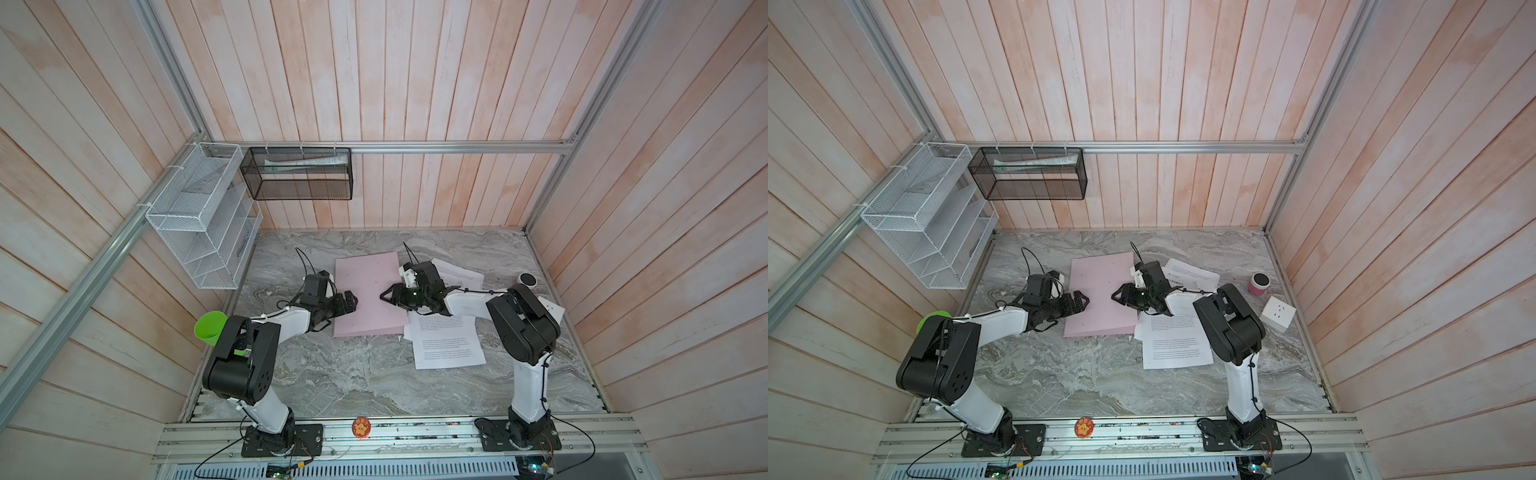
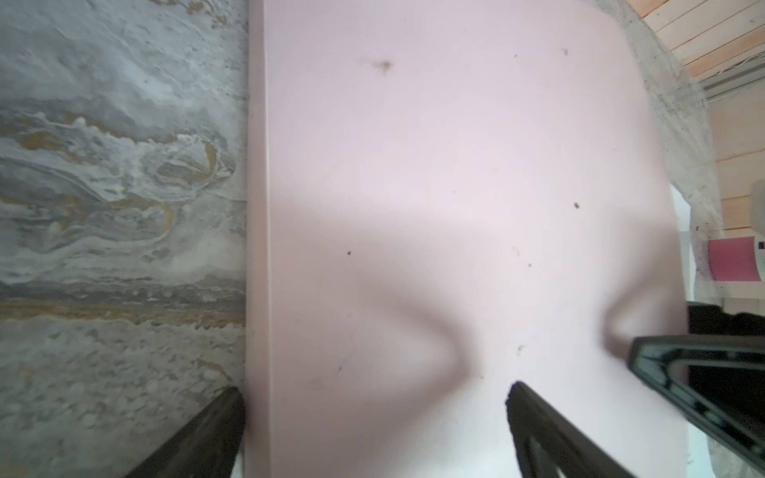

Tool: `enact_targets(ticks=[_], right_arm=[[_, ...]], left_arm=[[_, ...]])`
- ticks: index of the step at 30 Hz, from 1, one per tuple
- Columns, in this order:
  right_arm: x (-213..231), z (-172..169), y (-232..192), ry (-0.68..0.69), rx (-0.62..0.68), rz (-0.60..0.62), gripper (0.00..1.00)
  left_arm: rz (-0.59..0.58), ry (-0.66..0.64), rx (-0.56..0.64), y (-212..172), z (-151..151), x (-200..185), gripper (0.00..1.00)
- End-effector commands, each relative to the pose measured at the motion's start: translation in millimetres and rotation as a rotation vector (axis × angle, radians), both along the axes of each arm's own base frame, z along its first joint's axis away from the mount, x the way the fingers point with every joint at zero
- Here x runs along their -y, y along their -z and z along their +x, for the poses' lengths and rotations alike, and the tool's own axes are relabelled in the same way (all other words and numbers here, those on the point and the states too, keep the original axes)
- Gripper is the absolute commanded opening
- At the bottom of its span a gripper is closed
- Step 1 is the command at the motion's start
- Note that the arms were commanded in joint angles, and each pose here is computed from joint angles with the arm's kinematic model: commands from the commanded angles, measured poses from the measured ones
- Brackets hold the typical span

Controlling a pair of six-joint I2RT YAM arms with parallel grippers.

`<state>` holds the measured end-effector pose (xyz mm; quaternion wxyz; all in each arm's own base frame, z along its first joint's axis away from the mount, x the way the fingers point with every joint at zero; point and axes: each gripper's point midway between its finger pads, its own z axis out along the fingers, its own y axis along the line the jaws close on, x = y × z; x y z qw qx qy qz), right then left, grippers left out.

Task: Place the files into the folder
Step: 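Grasp the pink folder cover edge with the right gripper and lift it upward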

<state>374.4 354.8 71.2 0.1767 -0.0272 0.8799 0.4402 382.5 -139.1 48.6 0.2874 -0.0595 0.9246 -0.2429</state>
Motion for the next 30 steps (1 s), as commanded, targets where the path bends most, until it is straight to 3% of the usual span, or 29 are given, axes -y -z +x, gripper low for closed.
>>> enact_targets(ticks=[1, 10, 21, 30], right_arm=[[-2, -8, -19, -0.043, 0.042, 0.016, 0.52], [-15, -21, -54, -0.123, 0.071, 0.146, 0.48], [-18, -27, -68, -0.174, 0.076, 0.195, 0.44], [-15, -25, -62, -0.187, 0.044, 0.223, 0.30]], left_arm=[[-0.001, 0.011, 0.019, -10, -2, 3, 1.00], [0.028, 0.071, 0.050, -21, -7, 11, 1.00], [0.096, 0.140, 0.096, -54, -15, 32, 1.00], [0.193, 0.182, 0.147, -85, -29, 44, 1.00]])
